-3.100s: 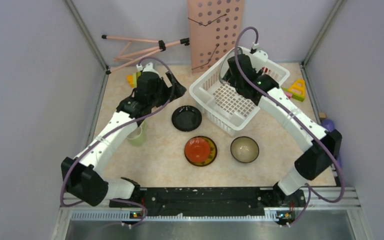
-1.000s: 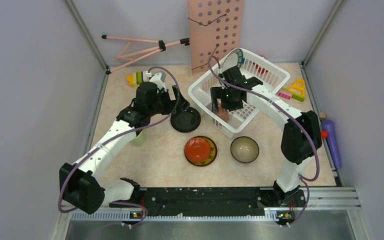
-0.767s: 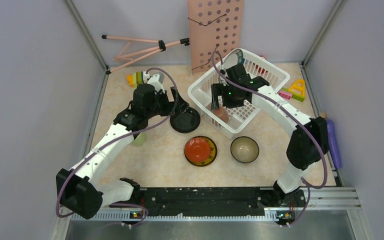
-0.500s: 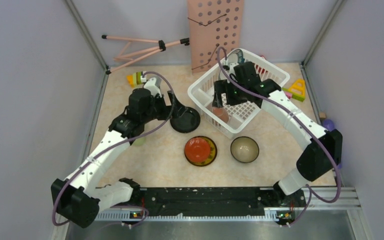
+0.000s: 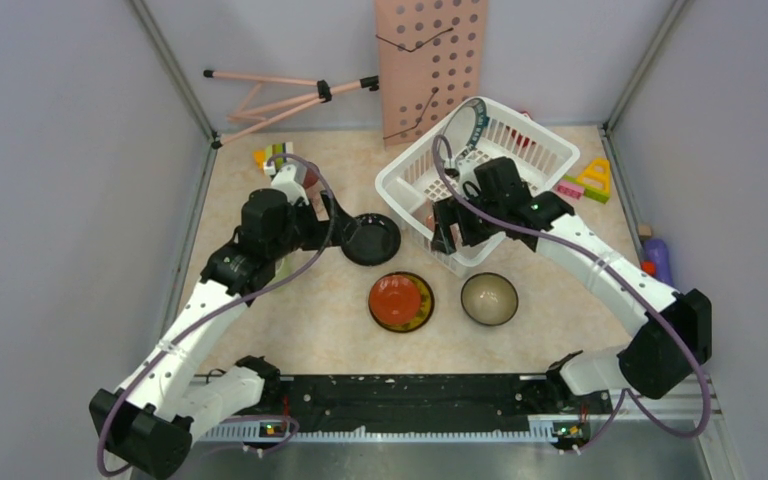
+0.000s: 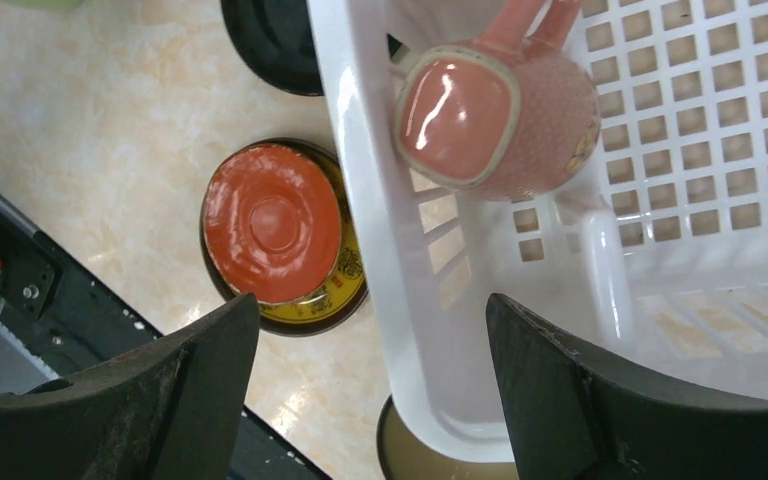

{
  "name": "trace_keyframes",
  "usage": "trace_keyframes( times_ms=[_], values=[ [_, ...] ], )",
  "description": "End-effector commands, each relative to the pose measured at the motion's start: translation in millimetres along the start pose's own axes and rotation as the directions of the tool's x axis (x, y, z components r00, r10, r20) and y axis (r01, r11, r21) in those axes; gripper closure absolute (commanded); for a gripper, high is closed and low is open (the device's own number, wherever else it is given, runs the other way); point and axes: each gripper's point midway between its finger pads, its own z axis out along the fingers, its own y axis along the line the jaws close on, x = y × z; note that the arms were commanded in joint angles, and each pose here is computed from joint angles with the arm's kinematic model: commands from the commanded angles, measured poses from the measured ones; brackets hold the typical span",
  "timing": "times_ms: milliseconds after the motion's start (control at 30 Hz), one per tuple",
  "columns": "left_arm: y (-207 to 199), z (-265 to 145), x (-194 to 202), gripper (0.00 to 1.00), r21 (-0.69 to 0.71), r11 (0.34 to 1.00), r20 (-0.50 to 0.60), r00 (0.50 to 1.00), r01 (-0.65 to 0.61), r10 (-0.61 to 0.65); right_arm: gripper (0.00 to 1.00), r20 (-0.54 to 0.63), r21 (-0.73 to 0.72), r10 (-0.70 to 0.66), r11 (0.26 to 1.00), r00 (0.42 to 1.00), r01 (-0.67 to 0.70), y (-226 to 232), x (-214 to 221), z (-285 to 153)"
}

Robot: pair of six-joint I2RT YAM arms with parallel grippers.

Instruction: Load the mixed dishes into the dish rack

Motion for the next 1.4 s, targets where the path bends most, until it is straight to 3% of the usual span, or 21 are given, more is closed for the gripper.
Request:
trace_keyframes(
  times_ms=[0,333,500,767,967,1067,1267,1367],
  values=[
    [7,-5,-9,0.02,-0.026,1.0,0.045,0.999,0.0,0.001,0.18,0.026,-0.073,-0.055,0.996,0.998,0.056,21,4,-9],
    [15,-7,-9,0.03,-0.046,0.998,0.056,0.998,0.038,-0.035,0.19,0.013,-0.139,-0.068,0.988,0.998,0.069,42,11,6],
    [19,-7,-3,0.03,-0.059,0.997,0.048,0.997,0.055,-0.052,0.24,-0.01,-0.139,-0.072,0.988,0.997,0.07,45,14,17],
    [21,-11,-2,0.03,-0.065,0.996,0.055,0.996,0.068,-0.064,0.42,0.021,-0.211,-0.053,0.976,0.998,0.057,73,3,26],
    [24,-11,1,0.03,-0.069,0.995,0.048,0.997,0.066,-0.063,0.42,0.028,-0.303,-0.07,0.95,0.997,0.075,108,-9,35],
    [25,-11,2,0.03,-0.075,0.996,0.046,0.997,0.058,-0.054,0.41,0.04,-0.313,-0.068,0.947,0.997,0.077,115,-16,35],
    [28,-12,6,0.03,-0.077,0.997,0.03,0.999,0.02,-0.017,0.2,0.103,-0.194,-0.043,0.979,0.994,0.063,97,-28,18],
    [26,-10,10,0.03,-0.053,0.999,0.018,1.0,-0.001,0.002,0.16,0.123,-0.119,-0.035,0.992,0.992,0.05,84,-27,3]
  ],
)
